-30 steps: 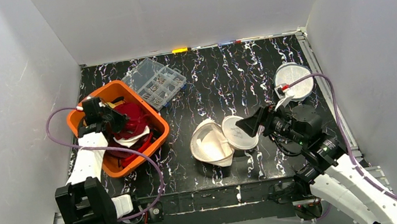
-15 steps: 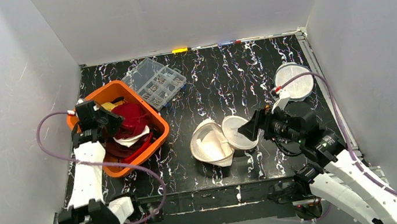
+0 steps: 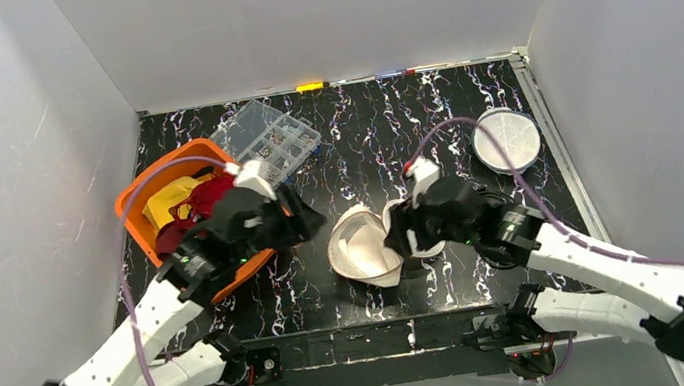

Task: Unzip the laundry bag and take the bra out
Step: Place the bra in the bin, then pick up the bra from the laundry bag.

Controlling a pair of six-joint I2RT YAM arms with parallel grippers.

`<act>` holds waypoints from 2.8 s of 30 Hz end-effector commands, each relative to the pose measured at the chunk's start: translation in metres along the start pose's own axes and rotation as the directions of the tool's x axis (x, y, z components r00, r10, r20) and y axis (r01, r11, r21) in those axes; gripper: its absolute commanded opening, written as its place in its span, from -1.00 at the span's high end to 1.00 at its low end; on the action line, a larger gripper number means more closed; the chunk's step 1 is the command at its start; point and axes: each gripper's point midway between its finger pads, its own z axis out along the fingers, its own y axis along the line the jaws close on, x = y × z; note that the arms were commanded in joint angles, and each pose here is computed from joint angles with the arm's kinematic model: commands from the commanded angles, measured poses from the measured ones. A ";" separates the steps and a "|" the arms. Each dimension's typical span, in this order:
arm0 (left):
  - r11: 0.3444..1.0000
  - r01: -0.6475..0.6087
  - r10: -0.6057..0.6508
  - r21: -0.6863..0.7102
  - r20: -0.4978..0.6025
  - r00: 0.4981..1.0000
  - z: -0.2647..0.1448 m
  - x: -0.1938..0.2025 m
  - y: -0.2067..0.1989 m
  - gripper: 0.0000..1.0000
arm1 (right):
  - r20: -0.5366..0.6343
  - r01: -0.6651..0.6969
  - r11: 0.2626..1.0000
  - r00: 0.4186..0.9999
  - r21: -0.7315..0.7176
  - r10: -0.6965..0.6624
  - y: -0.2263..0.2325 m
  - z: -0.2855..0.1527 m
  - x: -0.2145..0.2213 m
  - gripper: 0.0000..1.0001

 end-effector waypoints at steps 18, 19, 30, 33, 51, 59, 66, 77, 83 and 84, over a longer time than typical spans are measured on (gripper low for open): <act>0.959 -0.137 0.066 -0.248 -0.275 0.959 0.057 0.132 0.052 -0.08 | -0.040 0.197 0.980 0.979 -0.027 -0.198 0.057 0.067 0.065 -0.28; 0.959 -0.141 0.068 -0.247 -0.280 0.958 0.060 0.133 0.052 -0.05 | -0.042 0.200 0.979 0.979 -0.024 -0.201 0.057 0.066 0.067 -0.28; 0.957 -0.175 0.101 -0.232 -0.300 0.949 0.067 0.139 0.053 1.00 | -0.021 0.183 0.983 0.983 -0.020 -0.183 0.053 0.045 0.069 -0.32; 0.952 -0.195 0.115 -0.234 -0.320 0.940 0.061 0.142 0.057 1.00 | 0.072 0.138 0.990 0.988 0.027 -0.140 0.047 0.040 0.048 -0.36; 0.887 -0.353 0.201 -0.297 -0.438 0.876 0.031 0.138 0.070 1.00 | 0.080 0.205 0.978 0.975 0.027 -0.207 0.088 0.107 0.028 -0.29; 0.873 -0.366 0.176 -0.323 -0.492 0.853 0.031 0.160 0.090 1.00 | 0.073 0.167 0.986 0.983 -0.002 -0.166 0.088 0.121 0.039 -0.63; 0.873 -0.365 0.177 -0.325 -0.485 0.856 0.030 0.160 0.093 1.00 | 0.055 0.195 0.980 0.980 -0.032 -0.193 0.092 0.127 0.047 -0.68; 0.872 -0.365 0.175 -0.328 -0.487 0.856 0.030 0.162 0.097 1.00 | -0.025 0.225 0.974 0.974 0.031 -0.224 0.076 0.142 0.070 -0.31; 0.864 -0.369 0.171 -0.342 -0.489 0.855 0.028 0.165 0.104 1.00 | 0.000 0.201 0.973 0.979 0.111 -0.202 0.058 0.137 0.067 0.24; 0.863 -0.369 0.170 -0.346 -0.490 0.855 0.028 0.166 0.106 1.00 | 0.004 0.197 0.971 0.980 0.136 -0.200 0.053 0.135 0.066 0.30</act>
